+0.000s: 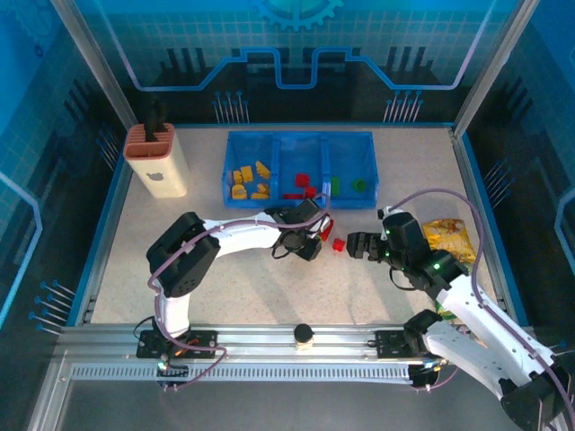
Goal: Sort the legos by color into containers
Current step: Pick up the lego from the center of the table, then place the lego in the container.
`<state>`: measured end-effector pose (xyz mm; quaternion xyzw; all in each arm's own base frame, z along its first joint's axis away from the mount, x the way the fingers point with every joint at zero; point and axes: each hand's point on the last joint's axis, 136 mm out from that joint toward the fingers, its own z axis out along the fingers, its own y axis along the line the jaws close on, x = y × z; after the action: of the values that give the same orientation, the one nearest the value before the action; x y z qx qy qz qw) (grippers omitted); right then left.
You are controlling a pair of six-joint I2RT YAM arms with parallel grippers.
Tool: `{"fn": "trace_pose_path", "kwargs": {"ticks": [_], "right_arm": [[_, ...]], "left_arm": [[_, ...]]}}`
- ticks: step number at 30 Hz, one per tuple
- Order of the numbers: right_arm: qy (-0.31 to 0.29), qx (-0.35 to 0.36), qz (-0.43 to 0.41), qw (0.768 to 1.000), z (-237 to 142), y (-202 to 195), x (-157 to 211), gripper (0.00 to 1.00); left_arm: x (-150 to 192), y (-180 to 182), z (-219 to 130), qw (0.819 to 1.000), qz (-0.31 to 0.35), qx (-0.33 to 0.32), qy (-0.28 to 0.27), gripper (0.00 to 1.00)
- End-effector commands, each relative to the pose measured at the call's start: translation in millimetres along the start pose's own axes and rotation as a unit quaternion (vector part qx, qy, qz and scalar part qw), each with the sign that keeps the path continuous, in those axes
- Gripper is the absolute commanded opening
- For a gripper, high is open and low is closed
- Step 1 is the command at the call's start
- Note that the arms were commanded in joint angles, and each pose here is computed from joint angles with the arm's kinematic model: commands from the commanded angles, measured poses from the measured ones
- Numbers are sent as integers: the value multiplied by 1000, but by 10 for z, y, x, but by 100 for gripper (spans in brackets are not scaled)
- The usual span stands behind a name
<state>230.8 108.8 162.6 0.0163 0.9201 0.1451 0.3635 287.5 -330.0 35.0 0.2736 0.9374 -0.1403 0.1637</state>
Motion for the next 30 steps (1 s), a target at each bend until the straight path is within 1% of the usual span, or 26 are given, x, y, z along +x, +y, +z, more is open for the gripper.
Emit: {"fn": "trace_pose_path", "kwargs": {"ticks": [1, 3, 6, 9, 12, 16, 21, 26, 30], "right_arm": [[-3, 27, 22, 999, -32, -179, 58, 100], [-7, 35, 38, 999, -34, -249, 68, 100], [-4, 48, 61, 997, -24, -347, 104, 100], [5, 50, 70, 996, -2, -373, 145, 100], [15, 43, 82, 996, 21, -359, 202, 100], [25, 20, 99, 995, 78, -316, 334, 100], [31, 19, 108, 993, 68, -358, 461, 100], [29, 28, 104, 994, 13, -411, 493, 100], [19, 40, 104, 994, -32, -466, 482, 100]], "left_arm": [[-241, -162, -432, 999, -2, 27, -43, 19], [-406, -253, -649, 996, 2, 44, -72, 19], [-665, -330, -898, 993, 12, 53, -107, 19], [-953, -365, -1021, 989, 12, 61, -132, 19], [-1228, -368, -1039, 988, 3, 70, -141, 19], [-1569, -282, -944, 986, -19, 73, -147, 20], [-1921, -142, -704, 988, -37, 60, -138, 20], [-2101, -53, -514, 988, -46, 49, -136, 22], [-2159, 10, -420, 988, -53, 47, -137, 23]]}}
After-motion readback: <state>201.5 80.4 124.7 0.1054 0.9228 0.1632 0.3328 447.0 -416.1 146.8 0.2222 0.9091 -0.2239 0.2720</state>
